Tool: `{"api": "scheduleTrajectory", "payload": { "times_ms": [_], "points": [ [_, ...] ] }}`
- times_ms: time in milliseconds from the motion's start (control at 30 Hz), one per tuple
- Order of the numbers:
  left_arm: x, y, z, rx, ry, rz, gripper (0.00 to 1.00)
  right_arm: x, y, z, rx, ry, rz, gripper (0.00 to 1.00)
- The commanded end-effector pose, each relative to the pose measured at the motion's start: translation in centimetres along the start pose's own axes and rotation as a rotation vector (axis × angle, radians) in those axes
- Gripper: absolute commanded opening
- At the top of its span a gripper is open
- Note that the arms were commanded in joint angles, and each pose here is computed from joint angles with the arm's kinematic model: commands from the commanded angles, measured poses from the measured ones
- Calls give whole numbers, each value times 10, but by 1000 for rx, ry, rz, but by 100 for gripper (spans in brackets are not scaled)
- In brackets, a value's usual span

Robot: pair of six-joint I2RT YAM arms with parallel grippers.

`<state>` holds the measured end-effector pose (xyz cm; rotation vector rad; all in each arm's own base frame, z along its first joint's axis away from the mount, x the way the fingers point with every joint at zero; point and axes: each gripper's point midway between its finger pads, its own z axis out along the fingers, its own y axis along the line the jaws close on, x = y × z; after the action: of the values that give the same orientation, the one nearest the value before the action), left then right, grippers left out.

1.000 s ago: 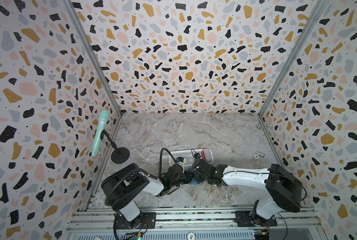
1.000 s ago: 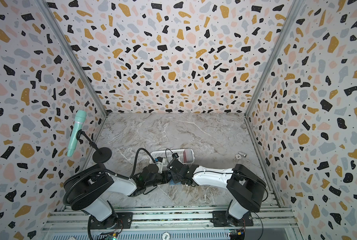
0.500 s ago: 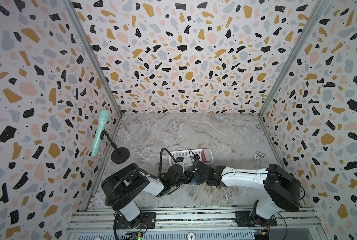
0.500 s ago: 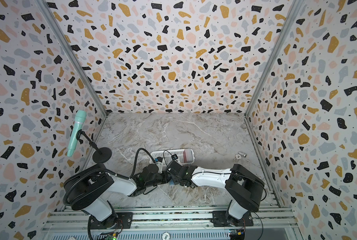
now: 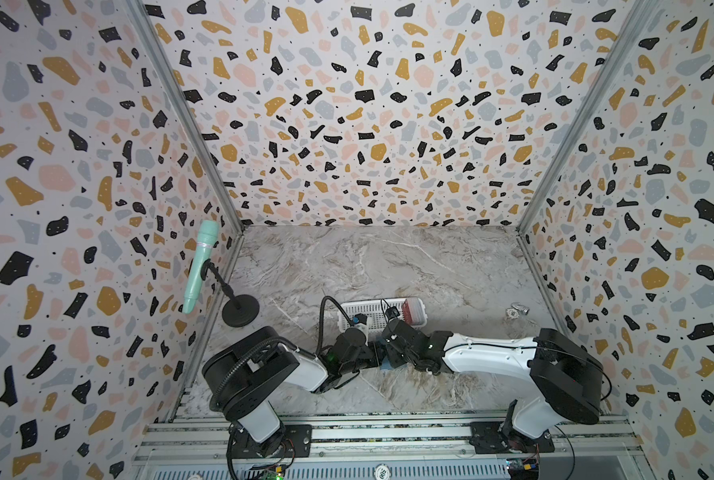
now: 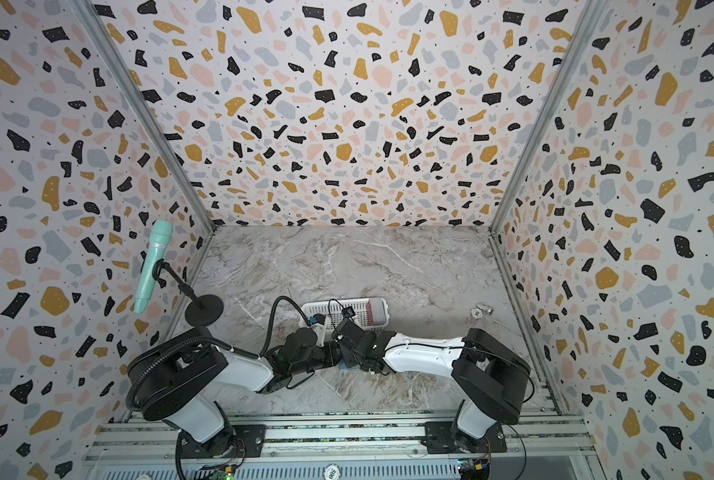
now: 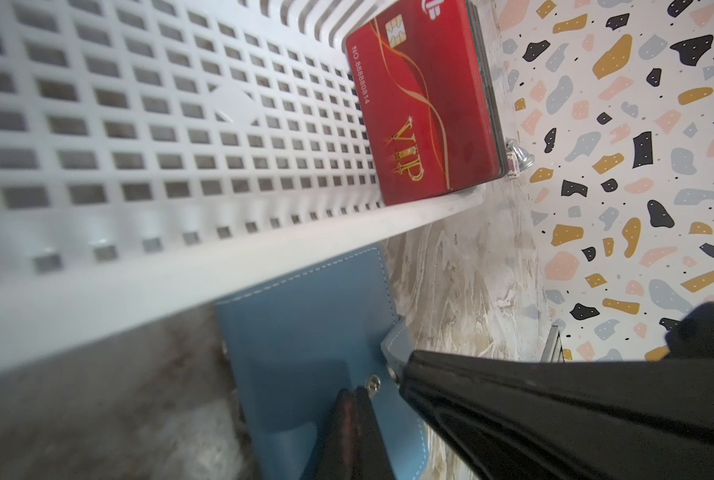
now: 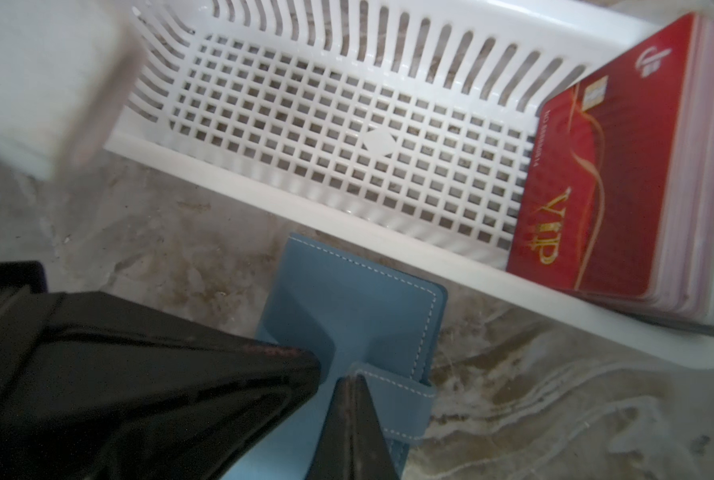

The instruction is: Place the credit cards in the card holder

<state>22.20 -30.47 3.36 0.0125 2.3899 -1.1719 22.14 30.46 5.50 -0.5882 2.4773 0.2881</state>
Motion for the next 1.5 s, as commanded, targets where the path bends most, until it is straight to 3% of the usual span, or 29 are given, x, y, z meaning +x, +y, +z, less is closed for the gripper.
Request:
{"api": "scheduleTrajectory", "payload": {
  "times_ms": [0, 800, 1467],
  "points": [
    [18, 12, 1, -31, 53, -2, 0, -4, 7, -4, -34, -15, 4, 1],
    [15, 14, -2, -39, 33, -30, 0, 24, 2, 10, -36, 56, 7, 0],
    [17, 23, -4, -55, 13, -87, 0, 50, -2, 8, -96, 77, 101, 0]
  ]
}}
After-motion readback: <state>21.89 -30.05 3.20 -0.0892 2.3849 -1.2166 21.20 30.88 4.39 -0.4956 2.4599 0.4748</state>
